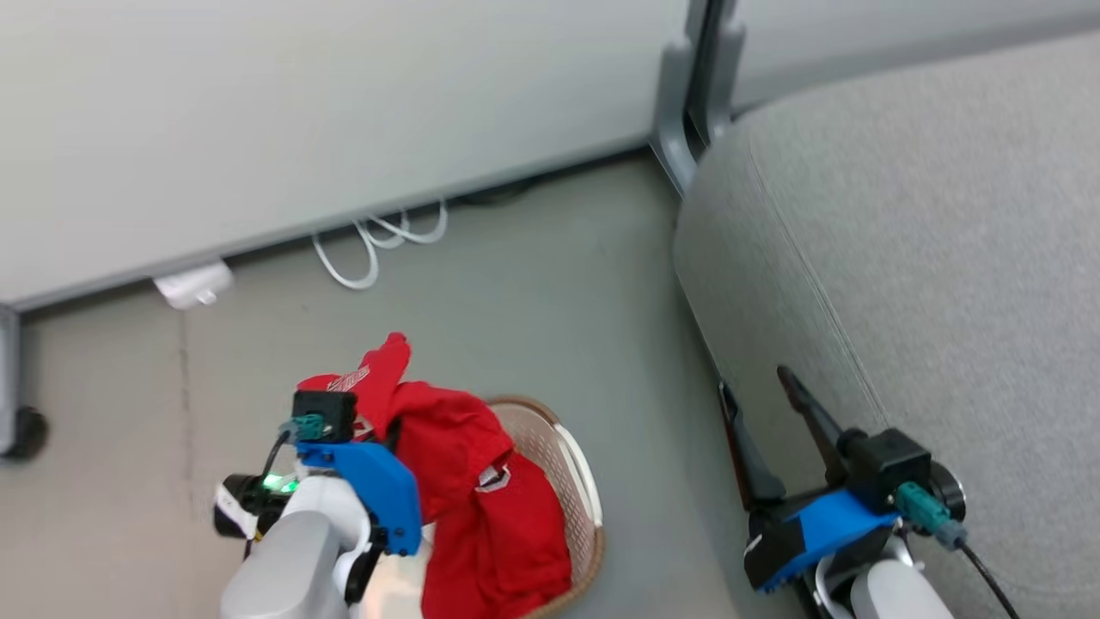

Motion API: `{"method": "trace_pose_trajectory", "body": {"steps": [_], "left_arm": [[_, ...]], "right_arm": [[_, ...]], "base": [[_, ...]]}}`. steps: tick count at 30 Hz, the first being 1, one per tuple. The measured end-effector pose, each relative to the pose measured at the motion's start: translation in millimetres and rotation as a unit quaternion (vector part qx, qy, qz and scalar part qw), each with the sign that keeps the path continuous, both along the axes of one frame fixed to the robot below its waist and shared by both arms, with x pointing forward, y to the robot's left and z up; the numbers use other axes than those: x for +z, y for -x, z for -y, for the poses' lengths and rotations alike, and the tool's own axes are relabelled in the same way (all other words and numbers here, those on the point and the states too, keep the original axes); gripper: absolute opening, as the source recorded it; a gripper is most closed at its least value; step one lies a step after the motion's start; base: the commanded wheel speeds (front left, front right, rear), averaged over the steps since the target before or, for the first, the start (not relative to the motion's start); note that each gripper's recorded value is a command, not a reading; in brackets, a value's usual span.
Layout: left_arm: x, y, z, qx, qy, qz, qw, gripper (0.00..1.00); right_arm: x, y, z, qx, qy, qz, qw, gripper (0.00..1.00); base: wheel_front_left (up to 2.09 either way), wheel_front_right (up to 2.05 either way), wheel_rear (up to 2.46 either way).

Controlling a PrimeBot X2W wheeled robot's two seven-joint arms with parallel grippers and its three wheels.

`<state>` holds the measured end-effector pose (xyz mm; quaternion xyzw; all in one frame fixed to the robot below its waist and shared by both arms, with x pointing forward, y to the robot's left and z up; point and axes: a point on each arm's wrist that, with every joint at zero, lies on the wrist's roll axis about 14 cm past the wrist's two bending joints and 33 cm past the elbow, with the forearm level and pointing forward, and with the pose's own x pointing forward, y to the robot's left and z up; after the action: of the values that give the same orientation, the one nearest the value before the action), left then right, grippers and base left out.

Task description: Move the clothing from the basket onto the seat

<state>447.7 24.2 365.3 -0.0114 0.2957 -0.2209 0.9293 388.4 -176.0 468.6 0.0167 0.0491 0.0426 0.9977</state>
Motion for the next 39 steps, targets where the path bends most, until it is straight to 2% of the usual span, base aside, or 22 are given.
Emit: {"method": "trace_pose_trajectory", "body": {"steps": [12, 19, 26, 39], "left_arm": [[133.6, 7.6, 25.1, -0.015, 0.075, 0.145, 0.986, 0.00], [180.9, 13.6, 49.5, -0.045, 0.097, 0.194, 0.975, 0.00], [206.8, 12.5, 69.5, -0.069, 0.103, 0.219, 0.968, 0.00], [201.2, 9.2, 76.7, -0.077, 0.103, 0.211, 0.969, 0.00]], "right_arm": [[41.5, 24.0, -55.8, 0.079, -0.007, 0.045, 0.996, 1.00], [52.5, 30.6, -71.7, 0.103, -0.006, 0.057, 0.993, 1.00], [52.8, 34.1, -74.2, 0.106, -0.009, 0.055, 0.993, 1.00], [52.0, 30.7, -80.0, 0.115, -0.011, 0.049, 0.992, 1.00]], "base": [[0.00, 0.00, 0.00], [0.00, 0.00, 0.00], [0.00, 0.00, 0.00], [0.00, 0.00, 0.00]]}}
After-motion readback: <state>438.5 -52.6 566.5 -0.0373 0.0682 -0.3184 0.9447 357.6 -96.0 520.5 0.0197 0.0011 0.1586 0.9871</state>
